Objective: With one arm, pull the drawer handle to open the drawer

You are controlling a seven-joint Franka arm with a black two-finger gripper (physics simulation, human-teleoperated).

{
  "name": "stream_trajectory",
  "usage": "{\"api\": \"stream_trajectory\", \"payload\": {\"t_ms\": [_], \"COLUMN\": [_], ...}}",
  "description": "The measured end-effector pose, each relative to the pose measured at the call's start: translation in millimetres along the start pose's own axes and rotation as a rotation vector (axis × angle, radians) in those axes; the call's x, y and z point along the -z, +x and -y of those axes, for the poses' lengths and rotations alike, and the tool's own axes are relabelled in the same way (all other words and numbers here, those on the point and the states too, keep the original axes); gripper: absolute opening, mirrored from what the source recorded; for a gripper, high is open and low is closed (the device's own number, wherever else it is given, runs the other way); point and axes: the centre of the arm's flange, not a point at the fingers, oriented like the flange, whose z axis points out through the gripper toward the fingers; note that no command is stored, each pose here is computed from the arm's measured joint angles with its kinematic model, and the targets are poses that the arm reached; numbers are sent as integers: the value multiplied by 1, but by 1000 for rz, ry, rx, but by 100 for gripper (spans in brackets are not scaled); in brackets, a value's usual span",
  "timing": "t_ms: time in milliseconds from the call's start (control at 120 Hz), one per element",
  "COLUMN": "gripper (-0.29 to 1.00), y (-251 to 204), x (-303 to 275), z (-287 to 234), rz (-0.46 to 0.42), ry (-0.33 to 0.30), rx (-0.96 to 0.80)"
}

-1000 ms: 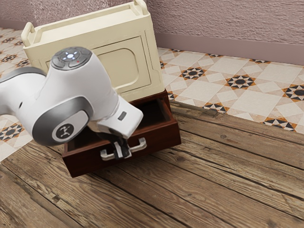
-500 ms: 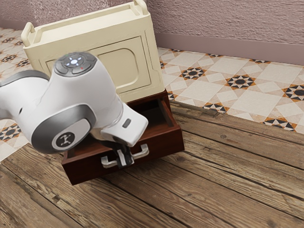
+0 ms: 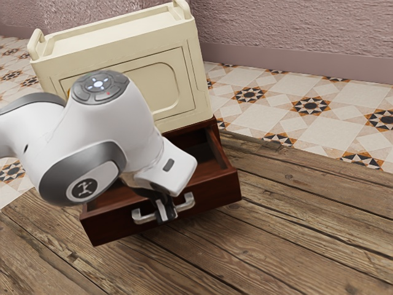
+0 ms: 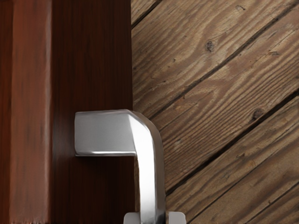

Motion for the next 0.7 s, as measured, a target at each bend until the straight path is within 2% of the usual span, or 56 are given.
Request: {"api": "stream_trajectory", "payload": {"t_ms": [408, 700], "gripper": [-8, 21], "y": [-2, -5], "x": [5, 2], "z": [-9, -12], "rz": [3, 12], "ry": [5, -9], "rx": [17, 27]}}
